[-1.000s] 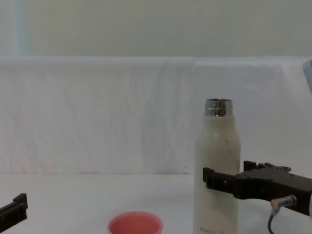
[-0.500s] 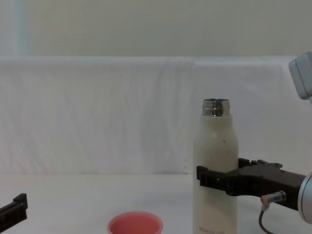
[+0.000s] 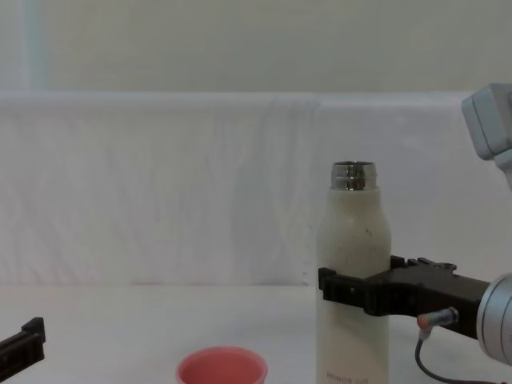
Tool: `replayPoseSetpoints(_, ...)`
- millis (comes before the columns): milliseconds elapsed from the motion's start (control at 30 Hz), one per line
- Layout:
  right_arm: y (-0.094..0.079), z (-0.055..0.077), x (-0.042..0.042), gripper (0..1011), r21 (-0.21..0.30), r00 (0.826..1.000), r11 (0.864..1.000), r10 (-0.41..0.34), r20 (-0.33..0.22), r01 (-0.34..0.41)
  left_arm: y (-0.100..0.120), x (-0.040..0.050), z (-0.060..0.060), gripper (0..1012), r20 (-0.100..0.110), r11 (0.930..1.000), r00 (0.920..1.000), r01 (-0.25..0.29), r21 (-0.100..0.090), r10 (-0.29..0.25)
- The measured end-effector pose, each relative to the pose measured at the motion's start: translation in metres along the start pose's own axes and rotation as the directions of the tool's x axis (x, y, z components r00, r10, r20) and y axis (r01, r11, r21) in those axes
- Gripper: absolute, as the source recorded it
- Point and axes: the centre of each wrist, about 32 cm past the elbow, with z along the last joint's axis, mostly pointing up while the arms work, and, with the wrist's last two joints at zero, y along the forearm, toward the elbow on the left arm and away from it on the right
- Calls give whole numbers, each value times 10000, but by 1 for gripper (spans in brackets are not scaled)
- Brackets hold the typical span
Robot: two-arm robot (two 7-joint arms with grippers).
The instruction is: Grasp the thermos with one hand and pour water into the cup lid.
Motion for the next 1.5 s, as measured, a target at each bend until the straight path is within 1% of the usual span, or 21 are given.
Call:
replayPoseSetpoints(433, 86, -8, -18, 1002, 28, 10000, 10000, -28, 21, 28, 0, 0, 0, 1001, 0, 10000, 10000, 0, 0, 0)
replayPoseSetpoints(967, 144, 10, -6, 1002, -18, 9998, 9999, -163, 134, 164, 0, 0, 0, 1001, 0, 10000, 10000, 0, 1, 0)
replayPoseSetpoints(1400, 150, 8, -4, 1002, -50, 9997, 9998, -202, 154, 203, 0, 0, 0, 1001, 0, 10000, 10000, 0, 0, 0)
replayPoseSetpoints(1500, 149, 8, -4, 968, -49, 9997, 9998, -200, 149, 201, 0, 0, 0, 1001, 0, 10000, 10000, 1, 0, -1)
